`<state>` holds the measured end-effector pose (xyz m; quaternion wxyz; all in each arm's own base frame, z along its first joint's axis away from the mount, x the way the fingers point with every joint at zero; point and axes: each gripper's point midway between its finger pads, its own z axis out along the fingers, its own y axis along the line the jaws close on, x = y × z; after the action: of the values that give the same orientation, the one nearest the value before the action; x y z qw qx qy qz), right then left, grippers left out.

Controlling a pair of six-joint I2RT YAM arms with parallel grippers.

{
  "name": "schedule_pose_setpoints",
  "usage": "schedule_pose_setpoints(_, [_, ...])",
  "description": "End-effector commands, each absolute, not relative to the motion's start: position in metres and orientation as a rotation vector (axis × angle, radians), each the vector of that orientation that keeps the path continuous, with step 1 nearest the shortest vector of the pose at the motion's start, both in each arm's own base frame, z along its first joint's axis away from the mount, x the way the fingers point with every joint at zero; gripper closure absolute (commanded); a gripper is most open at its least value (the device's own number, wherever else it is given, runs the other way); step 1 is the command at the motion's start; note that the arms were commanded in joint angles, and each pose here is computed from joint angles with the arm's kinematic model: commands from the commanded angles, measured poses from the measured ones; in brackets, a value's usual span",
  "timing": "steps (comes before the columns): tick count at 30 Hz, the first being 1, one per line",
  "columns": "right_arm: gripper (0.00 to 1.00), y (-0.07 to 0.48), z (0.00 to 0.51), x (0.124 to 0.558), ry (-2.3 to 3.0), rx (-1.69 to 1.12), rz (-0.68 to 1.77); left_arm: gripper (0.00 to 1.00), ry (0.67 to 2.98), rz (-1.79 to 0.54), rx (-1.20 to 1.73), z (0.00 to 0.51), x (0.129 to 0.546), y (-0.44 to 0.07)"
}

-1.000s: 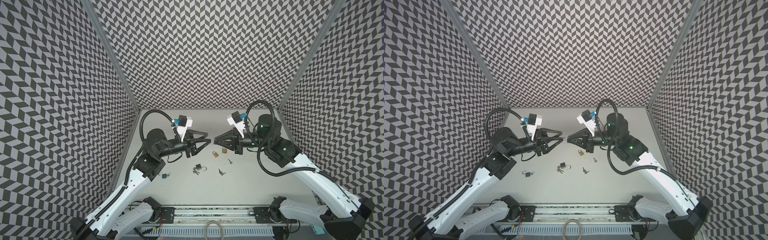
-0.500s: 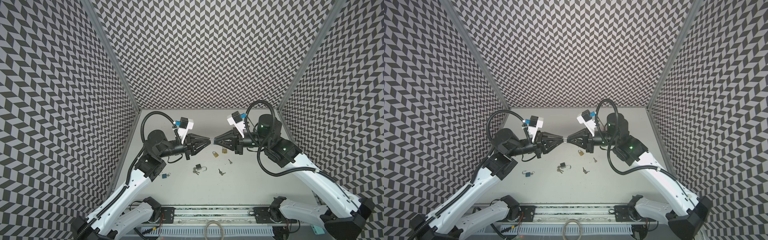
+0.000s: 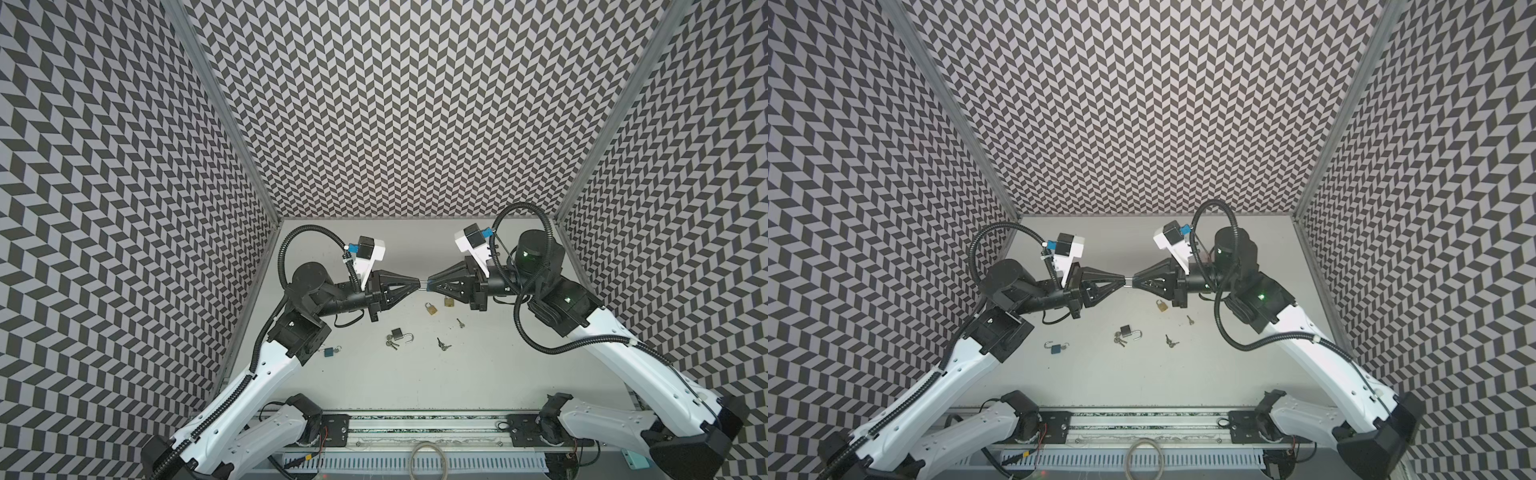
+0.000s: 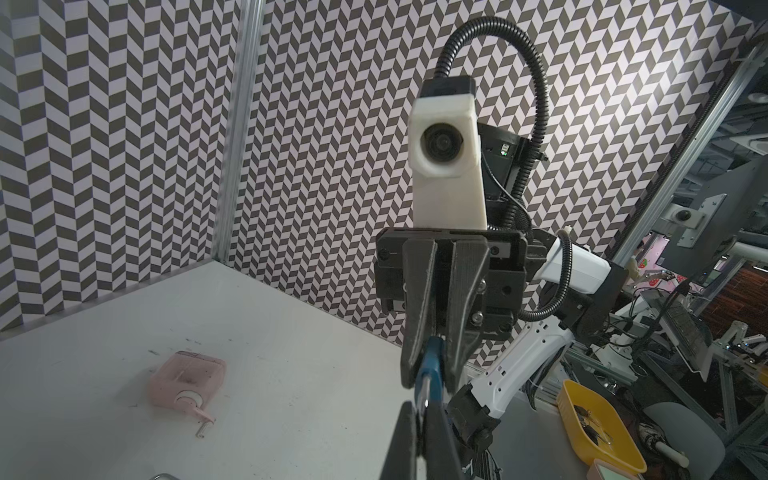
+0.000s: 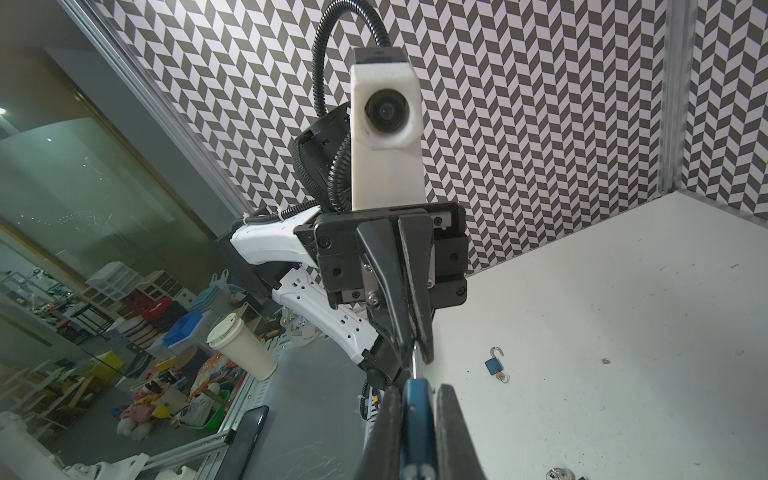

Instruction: Lock with the key

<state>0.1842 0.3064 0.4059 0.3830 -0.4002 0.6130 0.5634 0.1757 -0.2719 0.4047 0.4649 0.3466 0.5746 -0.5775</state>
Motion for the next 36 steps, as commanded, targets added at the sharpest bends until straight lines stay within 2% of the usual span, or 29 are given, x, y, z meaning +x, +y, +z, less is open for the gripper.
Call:
schedule_pose_setpoints(1, [1.00, 0.317, 0.425, 0.181, 1.441, -1.016, 1.485, 1.00, 1.369, -1.455, 0.962, 0.400, 0.153, -0.298])
schedule_pose_setpoints(6, [1.00, 0.332, 0.431, 0.171, 1.391, -1.045, 1.551, 1.00, 1.400, -1.517, 0.982, 0.378, 0.147, -0.317])
schedule_pose_setpoints(15, [1.00, 0.300, 0.439, 0.173, 1.357, -0.957, 1.508, 1.00, 1.375, -1.451, 0.865, 0.395, 0.166, -0.275])
schedule_pose_setpoints(19, [1.00, 0.298, 0.440, 0.170, 1.354, -0.960, 1.523, 1.00, 1.370, -1.450, 0.876, 0.398, 0.166, -0.274])
schedule_pose_setpoints(28, [1.00, 0.332, 0.454, 0.158, 1.277, -0.995, 1.644, 1.00, 1.382, -1.689, 0.996, 0.361, 0.126, -0.344])
schedule_pose_setpoints(36, [1.00, 0.295, 0.458, 0.171, 1.284, -0.852, 1.549, 1.00, 1.394, -1.583, 0.867, 0.371, 0.155, -0.297])
